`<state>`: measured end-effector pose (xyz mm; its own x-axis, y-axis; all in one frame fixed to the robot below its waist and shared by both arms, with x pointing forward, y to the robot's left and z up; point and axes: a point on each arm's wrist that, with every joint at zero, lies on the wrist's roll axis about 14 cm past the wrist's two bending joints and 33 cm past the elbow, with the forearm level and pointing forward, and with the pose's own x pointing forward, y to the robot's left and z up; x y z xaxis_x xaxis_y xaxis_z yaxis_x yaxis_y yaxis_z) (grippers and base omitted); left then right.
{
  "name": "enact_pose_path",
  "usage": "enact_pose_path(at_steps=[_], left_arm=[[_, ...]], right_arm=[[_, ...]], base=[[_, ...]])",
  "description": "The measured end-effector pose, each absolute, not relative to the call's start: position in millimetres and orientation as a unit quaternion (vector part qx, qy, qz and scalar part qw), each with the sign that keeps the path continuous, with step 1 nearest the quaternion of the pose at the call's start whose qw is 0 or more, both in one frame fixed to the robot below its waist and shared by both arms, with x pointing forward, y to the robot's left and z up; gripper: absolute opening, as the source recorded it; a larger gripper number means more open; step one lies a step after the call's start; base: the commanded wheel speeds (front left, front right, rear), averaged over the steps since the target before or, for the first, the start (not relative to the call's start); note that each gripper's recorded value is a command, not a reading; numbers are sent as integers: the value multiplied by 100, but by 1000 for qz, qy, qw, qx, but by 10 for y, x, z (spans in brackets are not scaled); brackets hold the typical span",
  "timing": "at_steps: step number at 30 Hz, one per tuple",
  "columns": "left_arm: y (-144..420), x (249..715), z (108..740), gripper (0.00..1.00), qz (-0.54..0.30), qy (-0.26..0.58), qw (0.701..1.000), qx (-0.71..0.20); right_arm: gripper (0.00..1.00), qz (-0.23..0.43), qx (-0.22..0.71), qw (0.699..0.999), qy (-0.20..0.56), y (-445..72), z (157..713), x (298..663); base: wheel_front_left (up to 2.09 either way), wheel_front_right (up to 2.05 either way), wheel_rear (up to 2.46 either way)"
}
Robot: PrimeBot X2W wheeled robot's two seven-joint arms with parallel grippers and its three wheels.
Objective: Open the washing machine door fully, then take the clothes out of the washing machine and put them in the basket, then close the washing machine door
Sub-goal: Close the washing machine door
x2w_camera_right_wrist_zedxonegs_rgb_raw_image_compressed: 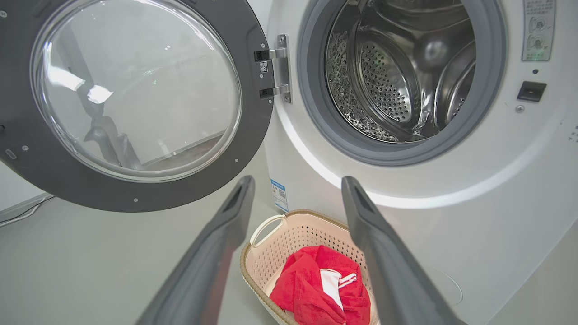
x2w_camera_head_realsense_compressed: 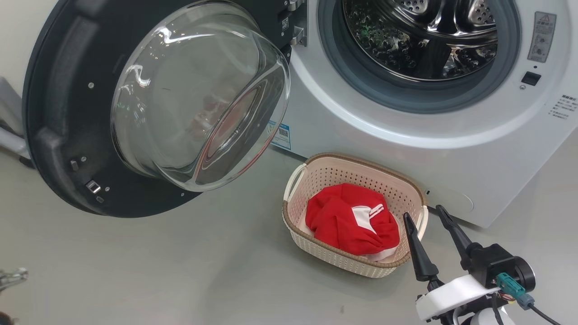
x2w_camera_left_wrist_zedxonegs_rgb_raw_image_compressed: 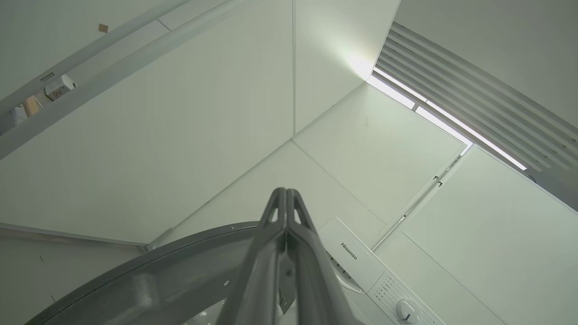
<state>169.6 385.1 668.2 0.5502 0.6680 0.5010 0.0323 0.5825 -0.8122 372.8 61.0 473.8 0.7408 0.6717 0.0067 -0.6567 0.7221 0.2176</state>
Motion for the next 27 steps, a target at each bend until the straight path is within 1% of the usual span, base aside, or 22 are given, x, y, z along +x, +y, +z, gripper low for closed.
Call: enact_pose_path(at_steps=[5, 7, 11, 14, 19, 27], left_arm=[[4134, 1647, 6730, 0, 208, -437, 763, -429], [4261, 1652, 6668, 0, 218, -423, 764, -435], [4459, 1726, 6439, 0, 243, -370, 768, -462], [4546, 1799, 6223, 0, 259, -316, 777, -479], [4621, 1907, 5916, 0, 272, -248, 772, -518], [4613, 2206, 5626, 0, 259, -178, 755, -575]], right_arm=[[100, 360, 100, 927, 36, 616, 4717, 3778], [100, 361, 100, 927, 36, 619, 4703, 3794], [100, 361, 99, 926, 36, 623, 4690, 3833], [100, 360, 99, 927, 38, 613, 4667, 3849], [100, 356, 100, 929, 39, 584, 4652, 3879], [100, 342, 95, 934, 42, 475, 4602, 3951]], base=[[0, 0, 0], [0, 0, 0], [0, 0, 0], [0, 0, 0], [0, 0, 0], [0, 0, 0]])
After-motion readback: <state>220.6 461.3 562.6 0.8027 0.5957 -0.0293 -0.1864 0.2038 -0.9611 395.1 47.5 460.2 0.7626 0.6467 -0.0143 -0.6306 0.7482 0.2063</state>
